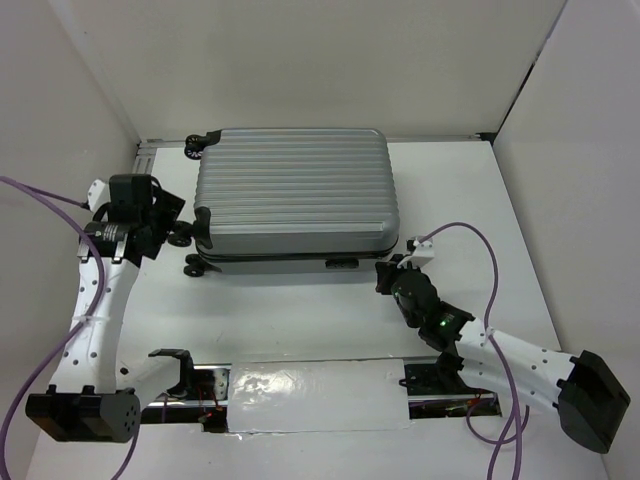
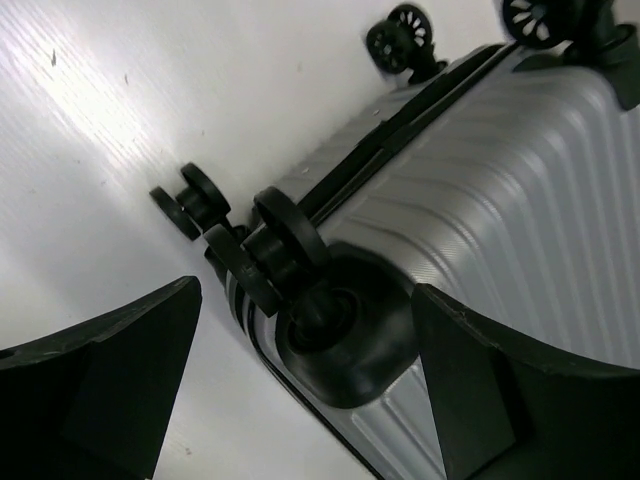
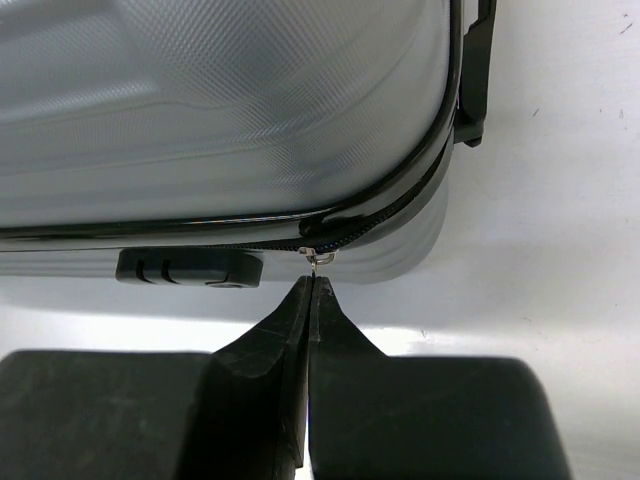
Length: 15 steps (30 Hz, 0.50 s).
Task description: Pack the luggage
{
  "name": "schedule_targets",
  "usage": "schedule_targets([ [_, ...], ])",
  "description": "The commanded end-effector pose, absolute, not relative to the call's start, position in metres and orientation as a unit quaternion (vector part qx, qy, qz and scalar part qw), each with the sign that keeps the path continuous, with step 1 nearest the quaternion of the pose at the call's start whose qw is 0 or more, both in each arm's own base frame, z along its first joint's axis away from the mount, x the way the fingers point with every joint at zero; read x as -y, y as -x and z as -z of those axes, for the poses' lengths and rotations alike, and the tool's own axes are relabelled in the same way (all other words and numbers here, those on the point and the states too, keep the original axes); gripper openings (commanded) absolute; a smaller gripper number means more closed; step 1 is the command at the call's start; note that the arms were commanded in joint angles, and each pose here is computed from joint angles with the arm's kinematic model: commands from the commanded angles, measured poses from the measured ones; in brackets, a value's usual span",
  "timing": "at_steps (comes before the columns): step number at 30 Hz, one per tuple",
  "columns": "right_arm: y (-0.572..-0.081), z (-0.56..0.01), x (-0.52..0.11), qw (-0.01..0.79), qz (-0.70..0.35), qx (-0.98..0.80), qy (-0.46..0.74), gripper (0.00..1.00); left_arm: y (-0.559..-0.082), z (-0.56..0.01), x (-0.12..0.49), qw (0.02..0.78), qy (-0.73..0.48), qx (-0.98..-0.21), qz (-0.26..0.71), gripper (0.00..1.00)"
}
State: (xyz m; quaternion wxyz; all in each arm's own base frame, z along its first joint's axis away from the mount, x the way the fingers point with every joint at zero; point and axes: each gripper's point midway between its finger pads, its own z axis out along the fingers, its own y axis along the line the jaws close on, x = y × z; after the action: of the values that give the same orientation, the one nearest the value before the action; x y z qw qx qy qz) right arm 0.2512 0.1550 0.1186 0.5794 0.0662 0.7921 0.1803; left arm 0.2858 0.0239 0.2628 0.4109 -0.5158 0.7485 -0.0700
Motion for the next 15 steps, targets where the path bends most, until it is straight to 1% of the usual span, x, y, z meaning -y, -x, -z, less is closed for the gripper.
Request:
schedule_targets([
  [1,-0.250,-0.128,-0.159,0.587,-0.188,-0.785,-0.065,0.00,-0.287,-0.242,-0.008,0.372,0.531,-0.755,0.101,0.99],
  [4,-0.250,-0.128,-0.156,0.589,-0.182,-0.785,-0.064,0.00,-0.290,-0.226,0.005,0.349,0.531,-0.765,0.110,0.99],
  [6,-0.250,-0.128,-0.156,0.590,-0.179,-0.785,-0.060,0.00,-0.293,-0.219,0.004,0.338,0.546,-0.761,0.096,0.99],
  [11,-0.248,-0.130,-0.152,0.593,-0.182,-0.781,-0.068,0.00,-0.303,-0.215,0.009,0.336,0.563,-0.748,0.101,0.90],
  [12,-0.248,-0.130,-0.154,0.592,-0.186,-0.782,-0.065,0.00,-0.304,-0.209,0.008,0.335,0.573,-0.743,0.091,0.88],
  [15,-0.247,-0.131,-0.153,0.591,-0.189,-0.781,-0.070,0.00,-0.307,-0.203,0.006,0.329,0.587,-0.735,0.084,0.75],
])
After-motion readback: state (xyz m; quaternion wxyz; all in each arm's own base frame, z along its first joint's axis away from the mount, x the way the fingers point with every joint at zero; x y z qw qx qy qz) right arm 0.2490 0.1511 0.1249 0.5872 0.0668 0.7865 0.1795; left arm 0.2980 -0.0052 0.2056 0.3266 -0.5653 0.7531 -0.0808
